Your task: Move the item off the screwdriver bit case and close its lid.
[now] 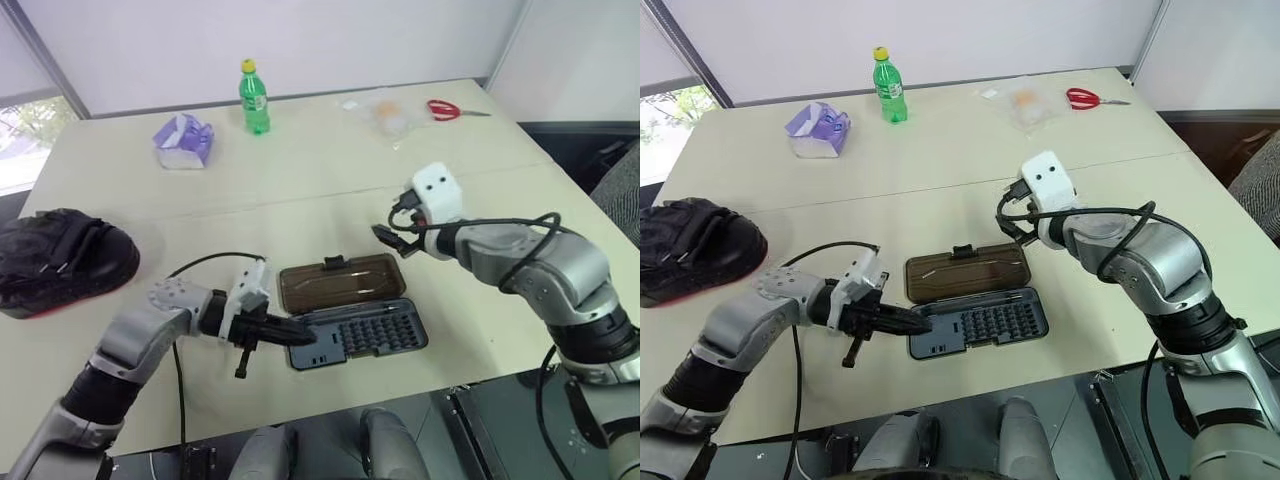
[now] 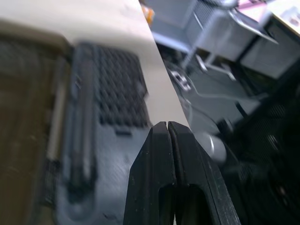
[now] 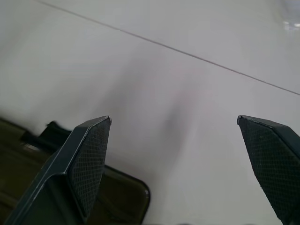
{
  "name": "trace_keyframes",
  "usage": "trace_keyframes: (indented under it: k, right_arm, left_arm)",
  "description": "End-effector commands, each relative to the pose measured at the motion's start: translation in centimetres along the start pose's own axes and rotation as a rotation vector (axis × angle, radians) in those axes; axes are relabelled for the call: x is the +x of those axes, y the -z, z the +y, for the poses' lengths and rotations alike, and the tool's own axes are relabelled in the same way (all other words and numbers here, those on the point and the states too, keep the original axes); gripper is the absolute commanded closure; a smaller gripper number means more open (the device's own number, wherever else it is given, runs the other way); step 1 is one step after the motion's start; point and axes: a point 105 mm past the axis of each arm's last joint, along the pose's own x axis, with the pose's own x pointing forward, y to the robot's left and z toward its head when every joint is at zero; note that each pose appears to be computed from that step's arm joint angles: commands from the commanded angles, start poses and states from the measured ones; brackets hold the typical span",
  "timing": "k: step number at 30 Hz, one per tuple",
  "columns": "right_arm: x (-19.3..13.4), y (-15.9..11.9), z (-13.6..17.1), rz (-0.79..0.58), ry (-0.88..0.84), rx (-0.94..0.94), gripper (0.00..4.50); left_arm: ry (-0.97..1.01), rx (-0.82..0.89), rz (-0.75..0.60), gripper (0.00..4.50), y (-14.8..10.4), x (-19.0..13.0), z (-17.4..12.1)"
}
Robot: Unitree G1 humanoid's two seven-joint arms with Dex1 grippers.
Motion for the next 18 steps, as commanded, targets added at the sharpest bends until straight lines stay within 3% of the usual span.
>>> trace_keyframes:
  k: [1,10,14,18]
  right_arm:
    - [-0.3,-2.0,0.3,-0.089,-0.033,-0.079,0.0]
    - [0.5,-3.0,2.7,-0.106,-0.29,-0.362,0.0]
    - [1.3,-1.8,4.1,-0.071,-0.45,-0.504,0.0]
    - [2.8,-0.7,3.9,-0.038,-0.5,-0.525,0.0]
  left_arm:
    - [0.004,0.04,0.035,4.48,0.9,0.4,0.2]
    - [-0.038,0.06,0.053,4.48,2.7,1.1,1.4]
    - [-0.058,0.057,0.055,4.48,3.1,1.4,1.7]
    - [-0.061,0.051,0.053,4.48,3.3,1.4,1.6]
